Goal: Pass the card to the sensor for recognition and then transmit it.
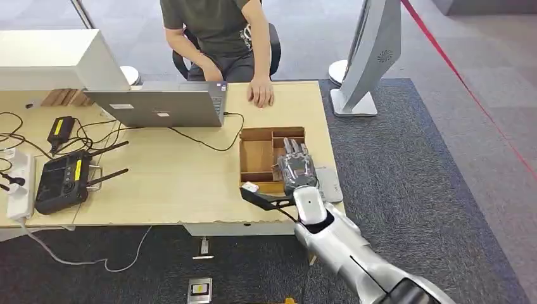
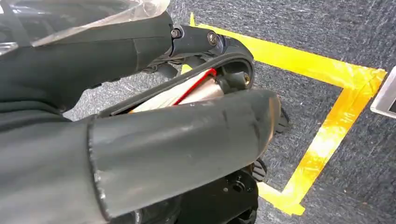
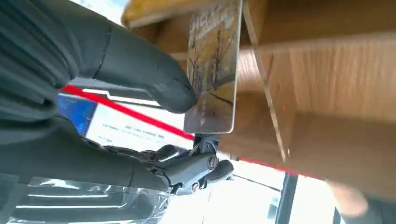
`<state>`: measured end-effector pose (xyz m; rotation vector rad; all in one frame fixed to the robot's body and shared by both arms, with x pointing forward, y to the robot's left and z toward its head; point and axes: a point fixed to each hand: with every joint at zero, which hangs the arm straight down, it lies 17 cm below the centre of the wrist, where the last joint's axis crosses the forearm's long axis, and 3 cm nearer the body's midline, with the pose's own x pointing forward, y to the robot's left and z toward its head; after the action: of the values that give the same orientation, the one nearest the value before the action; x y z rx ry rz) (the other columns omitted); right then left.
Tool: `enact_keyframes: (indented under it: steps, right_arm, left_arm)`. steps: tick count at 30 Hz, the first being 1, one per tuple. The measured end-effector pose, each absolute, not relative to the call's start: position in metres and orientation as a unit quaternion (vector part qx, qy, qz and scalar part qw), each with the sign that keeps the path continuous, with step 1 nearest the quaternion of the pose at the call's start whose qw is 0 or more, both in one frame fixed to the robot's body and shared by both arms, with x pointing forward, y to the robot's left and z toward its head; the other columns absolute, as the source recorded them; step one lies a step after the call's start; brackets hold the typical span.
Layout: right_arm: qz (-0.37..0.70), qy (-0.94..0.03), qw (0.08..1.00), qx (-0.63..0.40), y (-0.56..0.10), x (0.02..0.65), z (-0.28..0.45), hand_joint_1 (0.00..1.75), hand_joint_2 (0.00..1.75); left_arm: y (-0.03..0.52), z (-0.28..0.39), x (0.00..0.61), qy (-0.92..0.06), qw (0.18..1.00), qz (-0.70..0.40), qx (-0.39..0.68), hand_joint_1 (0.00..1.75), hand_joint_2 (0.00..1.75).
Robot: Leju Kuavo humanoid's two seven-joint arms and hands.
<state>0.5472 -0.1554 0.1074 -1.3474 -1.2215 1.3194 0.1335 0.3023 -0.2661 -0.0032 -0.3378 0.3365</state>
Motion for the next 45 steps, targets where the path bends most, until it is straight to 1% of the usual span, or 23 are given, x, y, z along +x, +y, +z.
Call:
enact_keyframes:
  steps: [9, 12, 18, 24, 31, 37, 45]
  right_arm:
    - [0.508, -0.531, 0.345, -0.583, -0.129, 0.564, 0.209, 1.75, 1.75]
    - [0.510, -0.536, 0.331, -0.586, -0.121, 0.566, 0.231, 1.75, 1.75]
    - [0.513, -0.550, 0.349, -0.559, -0.105, 0.573, 0.251, 1.75, 1.75]
    - [0.490, -0.573, 0.435, -0.492, -0.101, 0.587, 0.259, 1.75, 1.75]
    - [0.470, -0.519, 0.494, -0.516, -0.142, 0.612, 0.274, 1.75, 1.75]
    - [0.463, -0.446, 0.532, -0.551, -0.206, 0.620, 0.267, 1.75, 1.75]
    - [0.458, -0.361, 0.525, -0.619, -0.292, 0.624, 0.268, 1.75, 1.75]
  left_arm:
    - [0.301, -0.266, 0.134, -0.170, 0.972, 0.161, -0.004, 0.00, 0.00]
    - [0.299, -0.265, 0.135, -0.173, 0.972, 0.158, -0.008, 0.00, 0.00]
    - [0.298, -0.265, 0.136, -0.174, 0.973, 0.153, -0.014, 0.00, 0.00]
    - [0.300, -0.265, 0.134, -0.170, 0.975, 0.140, -0.014, 0.00, 0.00]
    - [0.303, -0.265, 0.131, -0.163, 0.978, 0.127, -0.018, 0.00, 0.00]
    - [0.304, -0.266, 0.126, -0.155, 0.982, 0.102, -0.019, 0.00, 0.00]
    - [0.310, -0.265, 0.129, -0.168, 0.981, 0.092, -0.008, 0.00, 0.00]
